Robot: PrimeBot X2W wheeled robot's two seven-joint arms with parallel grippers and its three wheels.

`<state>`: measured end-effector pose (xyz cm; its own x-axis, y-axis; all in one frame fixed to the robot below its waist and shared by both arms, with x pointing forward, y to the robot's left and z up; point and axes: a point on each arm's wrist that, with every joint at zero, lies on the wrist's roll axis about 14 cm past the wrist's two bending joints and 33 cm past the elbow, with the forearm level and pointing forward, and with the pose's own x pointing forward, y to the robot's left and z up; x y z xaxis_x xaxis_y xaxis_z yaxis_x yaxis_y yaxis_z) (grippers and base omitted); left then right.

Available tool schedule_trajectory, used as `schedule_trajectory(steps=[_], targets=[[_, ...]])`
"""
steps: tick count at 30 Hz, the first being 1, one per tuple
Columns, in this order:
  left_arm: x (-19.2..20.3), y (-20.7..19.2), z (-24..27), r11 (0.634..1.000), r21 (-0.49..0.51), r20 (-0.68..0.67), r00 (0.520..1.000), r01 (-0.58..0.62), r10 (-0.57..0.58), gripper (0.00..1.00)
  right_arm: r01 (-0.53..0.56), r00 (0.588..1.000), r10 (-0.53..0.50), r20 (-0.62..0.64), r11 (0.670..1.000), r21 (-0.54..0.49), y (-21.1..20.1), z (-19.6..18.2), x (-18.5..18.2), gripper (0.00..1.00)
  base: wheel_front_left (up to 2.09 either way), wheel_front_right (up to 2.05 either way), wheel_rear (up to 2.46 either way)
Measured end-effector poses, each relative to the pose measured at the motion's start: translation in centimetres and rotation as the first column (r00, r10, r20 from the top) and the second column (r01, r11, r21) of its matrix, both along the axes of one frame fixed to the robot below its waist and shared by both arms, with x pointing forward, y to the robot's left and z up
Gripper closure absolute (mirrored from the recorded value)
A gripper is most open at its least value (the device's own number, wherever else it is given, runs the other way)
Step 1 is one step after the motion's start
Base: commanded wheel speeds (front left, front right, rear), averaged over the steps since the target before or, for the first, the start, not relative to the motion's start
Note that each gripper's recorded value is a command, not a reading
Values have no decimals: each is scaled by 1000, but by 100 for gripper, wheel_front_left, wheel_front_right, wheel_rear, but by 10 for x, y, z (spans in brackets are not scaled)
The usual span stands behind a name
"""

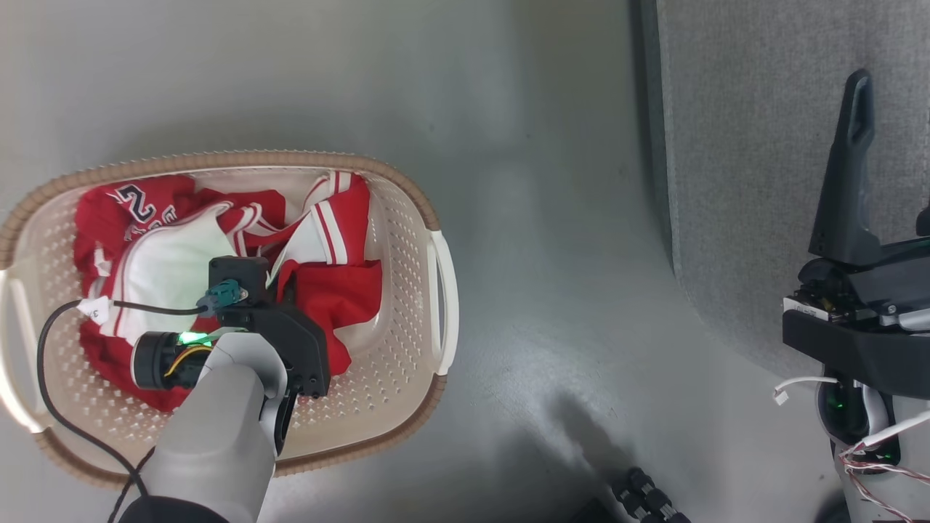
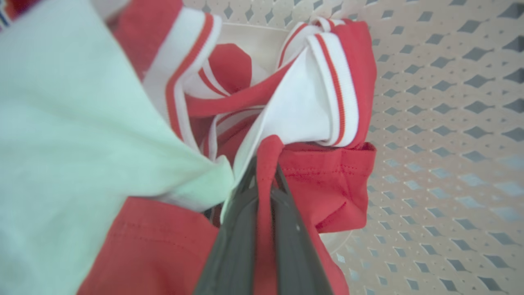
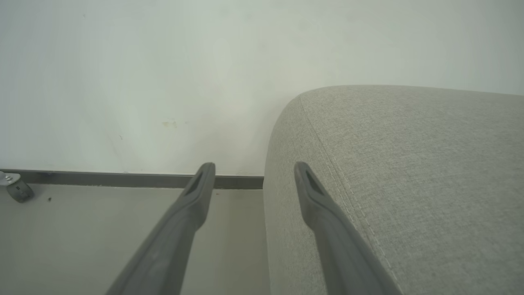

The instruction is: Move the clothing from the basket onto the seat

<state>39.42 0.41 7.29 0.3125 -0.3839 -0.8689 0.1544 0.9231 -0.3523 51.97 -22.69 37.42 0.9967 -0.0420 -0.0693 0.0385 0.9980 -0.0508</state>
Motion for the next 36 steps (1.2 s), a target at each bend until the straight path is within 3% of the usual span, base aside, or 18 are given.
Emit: schedule_trajectory(steps=[14, 20, 36], targets=[[26, 11, 49, 990, -63, 117, 984, -125, 132, 100, -48, 998, 46, 34, 998, 45, 17, 21, 5, 0, 0, 0, 0], [29, 16, 77, 990, -77, 178, 975, -117, 129, 100, -64, 997, 61, 39, 996, 60, 22, 30, 4, 0, 0, 0, 0], [34, 49, 156, 977, -85, 331, 919, -198, 215, 100, -84, 996, 80, 45, 992, 96, 33, 60, -19, 0, 0, 0, 0]])
